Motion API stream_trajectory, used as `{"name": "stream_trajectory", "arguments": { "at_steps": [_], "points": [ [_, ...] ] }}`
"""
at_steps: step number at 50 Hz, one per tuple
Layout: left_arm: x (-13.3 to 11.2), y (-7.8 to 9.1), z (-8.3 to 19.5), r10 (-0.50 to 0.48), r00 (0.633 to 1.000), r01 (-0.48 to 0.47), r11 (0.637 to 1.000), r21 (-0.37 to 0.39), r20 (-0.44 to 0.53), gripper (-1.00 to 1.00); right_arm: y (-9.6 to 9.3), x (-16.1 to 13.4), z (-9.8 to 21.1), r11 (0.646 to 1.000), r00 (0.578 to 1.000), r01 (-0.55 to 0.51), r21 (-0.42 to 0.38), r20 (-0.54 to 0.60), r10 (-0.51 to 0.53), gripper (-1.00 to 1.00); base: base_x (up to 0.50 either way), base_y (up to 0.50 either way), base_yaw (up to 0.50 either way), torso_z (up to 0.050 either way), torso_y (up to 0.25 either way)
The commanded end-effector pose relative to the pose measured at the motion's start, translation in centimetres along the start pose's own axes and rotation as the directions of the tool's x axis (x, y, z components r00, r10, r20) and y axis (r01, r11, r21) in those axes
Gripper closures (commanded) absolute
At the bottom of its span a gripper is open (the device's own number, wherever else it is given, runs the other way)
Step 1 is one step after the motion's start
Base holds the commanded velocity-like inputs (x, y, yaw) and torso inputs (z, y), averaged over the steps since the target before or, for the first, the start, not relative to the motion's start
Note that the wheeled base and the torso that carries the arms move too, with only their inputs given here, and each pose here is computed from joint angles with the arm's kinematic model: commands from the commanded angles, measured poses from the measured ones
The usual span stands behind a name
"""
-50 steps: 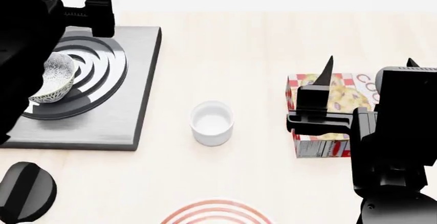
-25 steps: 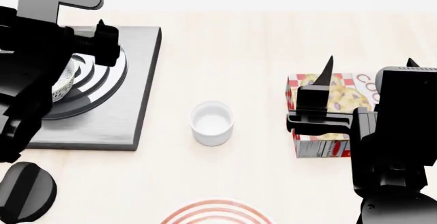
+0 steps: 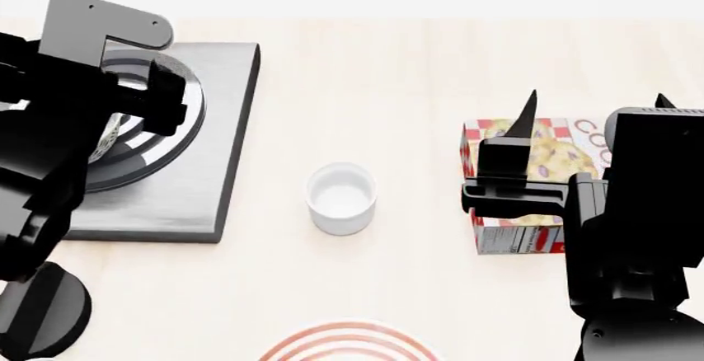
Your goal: Pick the akita bowl on the stove and place it on the plate.
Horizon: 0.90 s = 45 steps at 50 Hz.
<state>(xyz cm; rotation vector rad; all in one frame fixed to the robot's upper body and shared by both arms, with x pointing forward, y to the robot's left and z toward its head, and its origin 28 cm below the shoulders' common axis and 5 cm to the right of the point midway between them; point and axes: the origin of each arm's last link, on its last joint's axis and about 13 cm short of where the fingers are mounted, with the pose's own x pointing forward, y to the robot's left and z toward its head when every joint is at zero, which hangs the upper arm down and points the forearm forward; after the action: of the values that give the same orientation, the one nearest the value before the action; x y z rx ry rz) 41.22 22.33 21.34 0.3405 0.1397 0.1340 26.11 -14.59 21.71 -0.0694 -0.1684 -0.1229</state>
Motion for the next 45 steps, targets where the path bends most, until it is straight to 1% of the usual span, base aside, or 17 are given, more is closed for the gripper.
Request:
{"name": "stream_trajectory", "arguments": {
  "at_steps": [1, 14, 33, 35, 41, 45],
  "points": [
    [-0.1, -0.5, -0.4, -0.022, 0.999, 0.022, 1.000, -0.016, -0.034, -1.00, -0.1, 0.0, 0.0, 1.000, 1.000, 0.007, 0.007, -0.001, -0.007, -1.00, 0.00, 0.00, 0.00, 0.000, 0.000],
    [-0.1, -0.5, -1.1, -0.013, 0.998, 0.013, 1.000, 0.001, -0.066, -1.00, -0.1, 0.0, 0.0, 1.000, 1.000, 0.006, 0.008, -0.002, -0.006, -1.00, 0.00, 0.00, 0.00, 0.000, 0.000],
    [-0.1, -0.5, -1.9, -0.004, 0.993, 0.003, 1.000, -0.005, -0.121, -1.00, -0.1, 0.0, 0.0, 1.000, 1.000, 0.007, 0.007, -0.001, -0.007, -1.00, 0.00, 0.00, 0.00, 0.000, 0.000],
    [0.1, -0.5, -1.9, -0.005, 0.992, 0.003, 1.000, -0.021, -0.128, -1.00, -0.1, 0.0, 0.0, 1.000, 1.000, 0.008, 0.005, -0.002, -0.008, -1.00, 0.00, 0.00, 0.00, 0.000, 0.000],
    [-0.1, -0.4, -1.9, -0.004, 0.990, 0.003, 1.000, -0.011, -0.139, -1.00, -0.1, 0.0, 0.0, 1.000, 1.000, 0.008, 0.004, -0.002, -0.008, -1.00, 0.00, 0.00, 0.00, 0.000, 0.000],
    [0.1, -0.5, -2.3, -0.003, 0.989, 0.002, 1.000, -0.006, -0.147, -1.00, -0.1, 0.0, 0.0, 1.000, 1.000, 0.008, 0.005, -0.002, -0.008, -1.00, 0.00, 0.00, 0.00, 0.000, 0.000]
  ]
}}
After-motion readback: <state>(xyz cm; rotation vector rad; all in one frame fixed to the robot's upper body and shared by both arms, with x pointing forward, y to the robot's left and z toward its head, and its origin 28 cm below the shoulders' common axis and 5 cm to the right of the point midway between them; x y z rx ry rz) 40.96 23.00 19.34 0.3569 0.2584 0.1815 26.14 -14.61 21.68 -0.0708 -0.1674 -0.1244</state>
